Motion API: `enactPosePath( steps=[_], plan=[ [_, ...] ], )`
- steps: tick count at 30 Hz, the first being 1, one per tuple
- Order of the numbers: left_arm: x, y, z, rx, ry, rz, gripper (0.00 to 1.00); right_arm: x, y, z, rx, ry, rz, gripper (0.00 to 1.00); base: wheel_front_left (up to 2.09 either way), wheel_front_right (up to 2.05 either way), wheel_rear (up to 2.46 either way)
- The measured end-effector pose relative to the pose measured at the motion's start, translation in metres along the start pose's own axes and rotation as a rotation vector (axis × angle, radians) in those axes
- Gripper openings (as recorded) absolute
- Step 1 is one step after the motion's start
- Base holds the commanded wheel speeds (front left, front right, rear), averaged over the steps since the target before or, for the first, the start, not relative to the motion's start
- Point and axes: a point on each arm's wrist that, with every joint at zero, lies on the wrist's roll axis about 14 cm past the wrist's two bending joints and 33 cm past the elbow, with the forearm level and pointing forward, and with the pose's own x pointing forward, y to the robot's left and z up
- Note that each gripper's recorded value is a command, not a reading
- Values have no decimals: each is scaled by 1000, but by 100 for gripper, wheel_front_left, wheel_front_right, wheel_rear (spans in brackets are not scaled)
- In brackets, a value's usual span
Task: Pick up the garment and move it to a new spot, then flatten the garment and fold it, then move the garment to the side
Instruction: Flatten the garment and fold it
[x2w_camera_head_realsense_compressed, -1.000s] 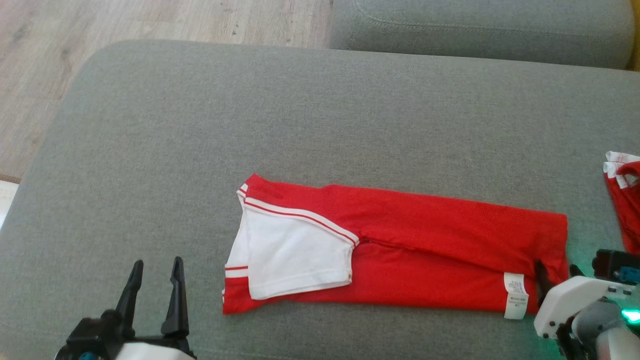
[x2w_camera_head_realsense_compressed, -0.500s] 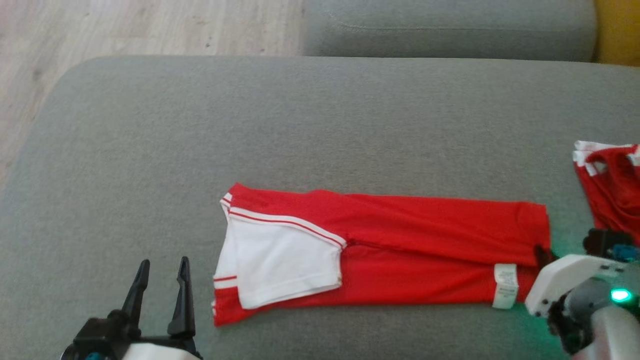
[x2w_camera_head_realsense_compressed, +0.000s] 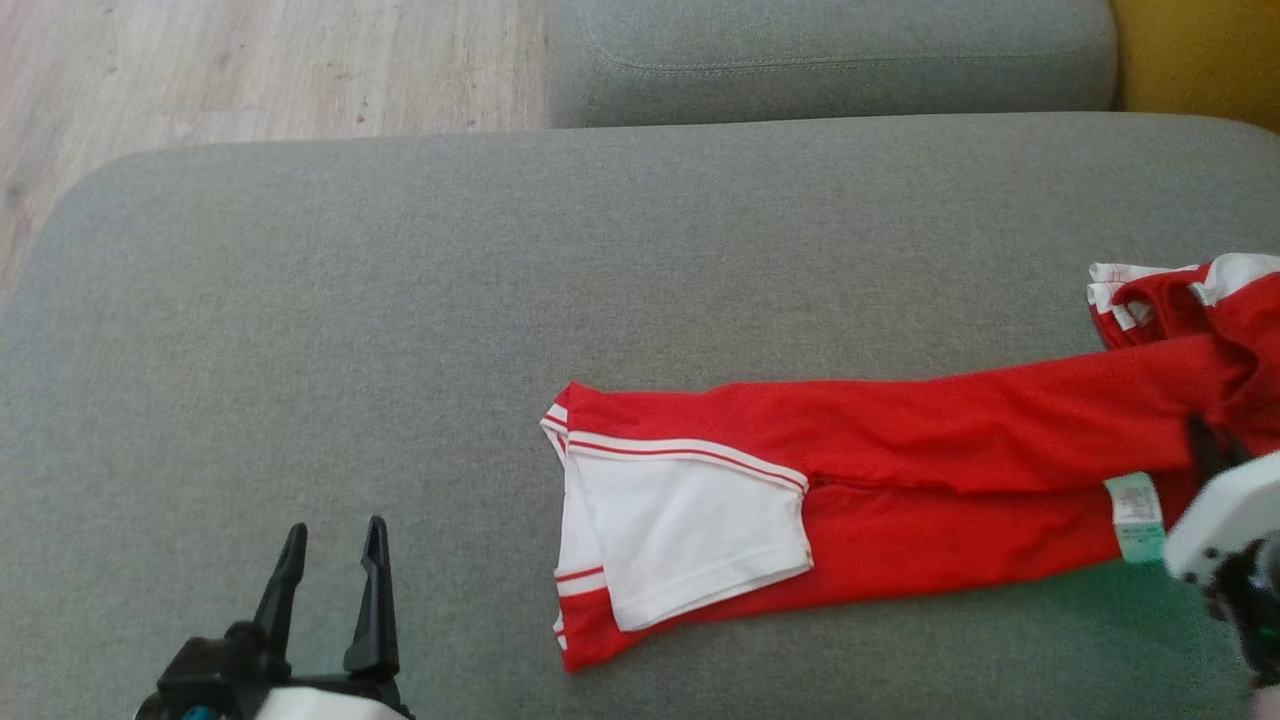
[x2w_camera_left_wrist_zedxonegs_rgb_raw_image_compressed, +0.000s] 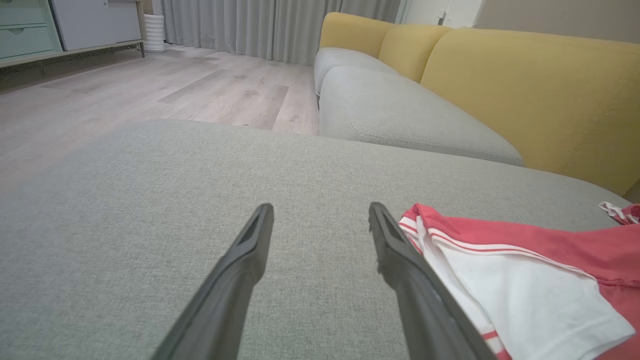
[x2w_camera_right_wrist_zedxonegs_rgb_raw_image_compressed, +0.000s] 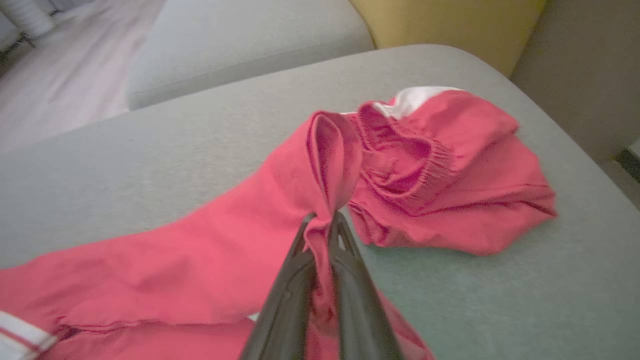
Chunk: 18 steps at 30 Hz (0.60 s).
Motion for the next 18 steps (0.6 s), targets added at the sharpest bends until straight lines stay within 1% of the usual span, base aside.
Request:
enactPosePath(
  steps=[2, 3, 6, 9, 14, 16, 18],
  plan=[
    [0, 0, -2, -3, 3, 0, 100, -3, 19, 4, 18, -16, 50, 0, 0, 0, 0],
    [-1, 0, -3, -6, 6, 0, 100, -5, 42, 11, 17, -35, 110, 0, 0, 0, 0],
    [-4, 3, -3, -9, 2, 13, 100, -10, 84, 21, 7, -64, 224, 0, 0, 0, 0],
    [-8, 7, -2, -10, -3, 27, 100, -17, 129, 23, -9, -73, 349, 0, 0, 0, 0],
    [-16, 16, 1, -14, -18, 57, 100, -32, 200, 8, -28, -27, 567, 0, 0, 0, 0],
    [-19, 19, 1, -17, -22, 68, 100, -39, 227, -5, -16, 7, 656, 0, 0, 0, 0],
    [-23, 23, 2, -20, -25, 81, 100, -44, 247, -20, -16, 45, 722, 0, 0, 0, 0]
  ],
)
